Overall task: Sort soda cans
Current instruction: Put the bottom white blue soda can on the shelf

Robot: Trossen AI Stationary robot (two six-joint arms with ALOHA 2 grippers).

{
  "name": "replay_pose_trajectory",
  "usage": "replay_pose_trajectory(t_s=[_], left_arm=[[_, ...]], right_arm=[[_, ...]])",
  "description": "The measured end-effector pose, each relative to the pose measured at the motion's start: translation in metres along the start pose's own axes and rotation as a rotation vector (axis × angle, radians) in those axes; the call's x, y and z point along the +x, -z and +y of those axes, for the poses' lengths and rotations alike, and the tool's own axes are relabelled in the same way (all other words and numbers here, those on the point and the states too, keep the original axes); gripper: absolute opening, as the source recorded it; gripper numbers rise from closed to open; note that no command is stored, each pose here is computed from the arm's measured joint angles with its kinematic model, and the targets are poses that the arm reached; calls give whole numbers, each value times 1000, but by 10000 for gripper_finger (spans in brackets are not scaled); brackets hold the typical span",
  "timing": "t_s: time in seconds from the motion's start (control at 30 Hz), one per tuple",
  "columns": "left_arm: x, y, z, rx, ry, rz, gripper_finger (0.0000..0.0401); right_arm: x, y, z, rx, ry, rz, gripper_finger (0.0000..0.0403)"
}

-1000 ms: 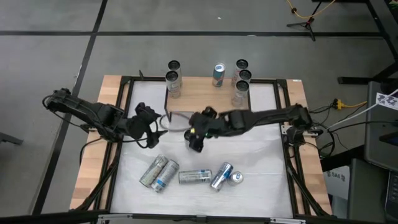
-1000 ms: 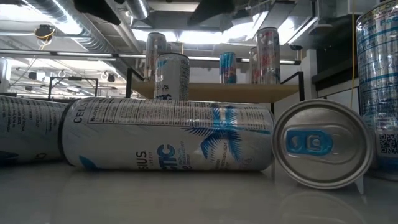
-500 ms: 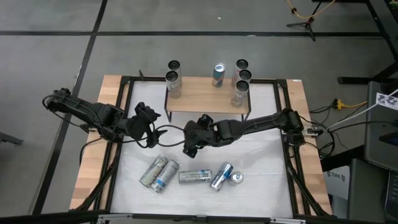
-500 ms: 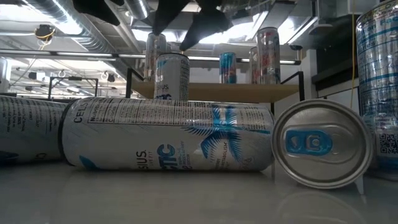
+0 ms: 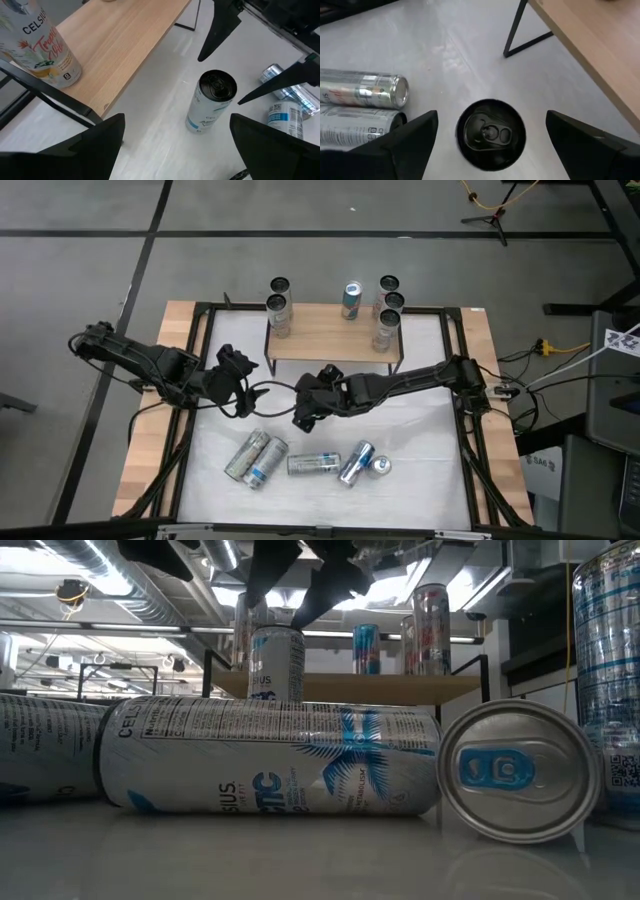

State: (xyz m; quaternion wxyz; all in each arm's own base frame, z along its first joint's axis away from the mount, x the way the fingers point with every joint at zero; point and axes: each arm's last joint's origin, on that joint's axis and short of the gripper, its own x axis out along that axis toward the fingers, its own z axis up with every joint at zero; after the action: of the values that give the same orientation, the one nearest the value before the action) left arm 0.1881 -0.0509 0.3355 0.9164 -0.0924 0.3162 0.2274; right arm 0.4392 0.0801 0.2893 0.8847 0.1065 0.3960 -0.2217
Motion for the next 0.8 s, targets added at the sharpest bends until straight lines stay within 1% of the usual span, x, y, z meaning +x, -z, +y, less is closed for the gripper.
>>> replay_pose_trajectory(t_s=[0.2,0.37,0.67,0.8], left_arm=[[0,0,0,0,0,0,353],[0,0,0,0,0,1,353],[0,0,0,-1,1,1,353],[0,0,0,1,0,2,353]], right_arm=[[0,0,-1,1,16,-7,364],[6,5,-1,-13,39,27,364],[32,12,2,-21,66,56,364],[37,13,0,-20,67,73,364]])
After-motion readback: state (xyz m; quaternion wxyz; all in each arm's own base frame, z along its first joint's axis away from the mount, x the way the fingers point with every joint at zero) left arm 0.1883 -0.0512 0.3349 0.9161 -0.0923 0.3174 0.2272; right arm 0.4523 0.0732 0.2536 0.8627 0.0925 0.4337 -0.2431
